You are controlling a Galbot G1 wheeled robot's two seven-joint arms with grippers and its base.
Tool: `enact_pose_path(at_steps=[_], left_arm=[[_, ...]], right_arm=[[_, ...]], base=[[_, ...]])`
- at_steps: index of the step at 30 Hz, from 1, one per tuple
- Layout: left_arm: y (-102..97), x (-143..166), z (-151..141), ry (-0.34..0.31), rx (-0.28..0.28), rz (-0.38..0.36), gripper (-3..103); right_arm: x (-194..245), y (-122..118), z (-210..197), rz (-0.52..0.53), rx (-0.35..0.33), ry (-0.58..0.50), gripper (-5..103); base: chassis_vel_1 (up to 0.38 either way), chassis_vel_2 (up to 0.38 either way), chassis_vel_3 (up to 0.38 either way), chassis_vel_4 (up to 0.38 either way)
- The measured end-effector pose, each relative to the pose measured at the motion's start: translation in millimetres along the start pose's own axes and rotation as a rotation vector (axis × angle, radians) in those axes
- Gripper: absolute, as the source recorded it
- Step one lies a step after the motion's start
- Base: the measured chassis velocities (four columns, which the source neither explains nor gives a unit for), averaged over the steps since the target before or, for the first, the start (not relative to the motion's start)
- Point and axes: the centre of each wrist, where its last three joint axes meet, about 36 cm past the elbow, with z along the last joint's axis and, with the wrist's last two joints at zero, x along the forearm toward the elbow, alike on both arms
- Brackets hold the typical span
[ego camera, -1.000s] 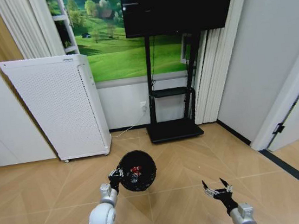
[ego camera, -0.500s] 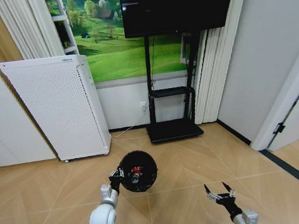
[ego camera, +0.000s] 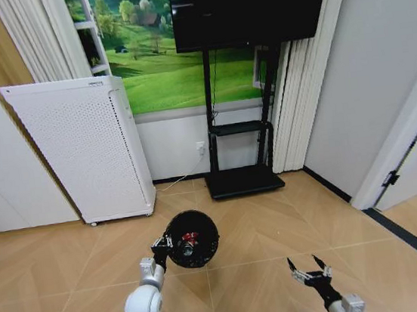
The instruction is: Pick up the trash bin and place the garbage on the floor into it.
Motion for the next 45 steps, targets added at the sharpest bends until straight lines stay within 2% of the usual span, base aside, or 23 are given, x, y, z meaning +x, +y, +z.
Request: enact_pose_path(at_steps=[25, 31, 33, 34, 36, 37, 38, 40, 41, 42, 43, 45], left_arm=[[-2.0, 0, 4, 0.007, 0.004, -0.006, 4], [-1.0, 2, 5, 0.010, 0.011, -0.029, 4], [-2.4, 3, 6, 0.019, 0.048, -0.076, 4], [-2.4, 3, 6, 0.019, 0.048, -0.076, 4], [-2.3, 4, 4, 0.034, 0.115, -0.170, 4], [-2.3, 4, 4, 0.034, 0.115, -0.170, 4], [-0.2, 5, 2, 0.039, 0.154, -0.230, 4], [11.4, 3, -7, 0.058, 0.281, -0.405, 4], [11.4, 3, -7, 0.058, 0.281, -0.405, 4], [18.7, 0, -13, 0.065, 0.333, -0.472, 4], [18.7, 0, -13, 0.065, 0.333, -0.472, 4], [50.3, -10, -30, 0.080, 0.471, -0.672, 4]], right_arm=[[1, -1, 3, -0.002, 0.007, 0.001, 100], [1, 0, 7, -0.002, 0.012, 0.002, 100], [0, 0, 8, 0.001, 0.013, 0.000, 100], [0, 0, 8, 0.001, 0.013, 0.000, 100], [0, 0, 8, 0.004, 0.012, 0.002, 100], [0, 0, 8, 0.004, 0.012, 0.002, 100], [0, 0, 8, 0.004, 0.011, 0.003, 100], [-2, -1, 7, 0.005, 0.012, 0.003, 100], [-2, -1, 7, 0.005, 0.012, 0.003, 100], [-3, -1, 6, 0.006, 0.012, 0.002, 100], [-3, -1, 6, 0.006, 0.012, 0.002, 100], [-6, -1, 5, 0.005, 0.015, 0.000, 100]], base=[[0.034, -0.037, -0.037, 0.042], [0.044, -0.053, -0.058, 0.055], [0.021, -0.023, -0.029, 0.025], [0.000, 0.000, 0.000, 0.000], [0.000, 0.000, 0.000, 0.000], [0.000, 0.000, 0.000, 0.000], [0.000, 0.000, 0.000, 0.000], [0.000, 0.000, 0.000, 0.000], [0.000, 0.000, 0.000, 0.000], [0.000, 0.000, 0.000, 0.000], [0.000, 0.000, 0.000, 0.000], [0.000, 0.000, 0.000, 0.000]])
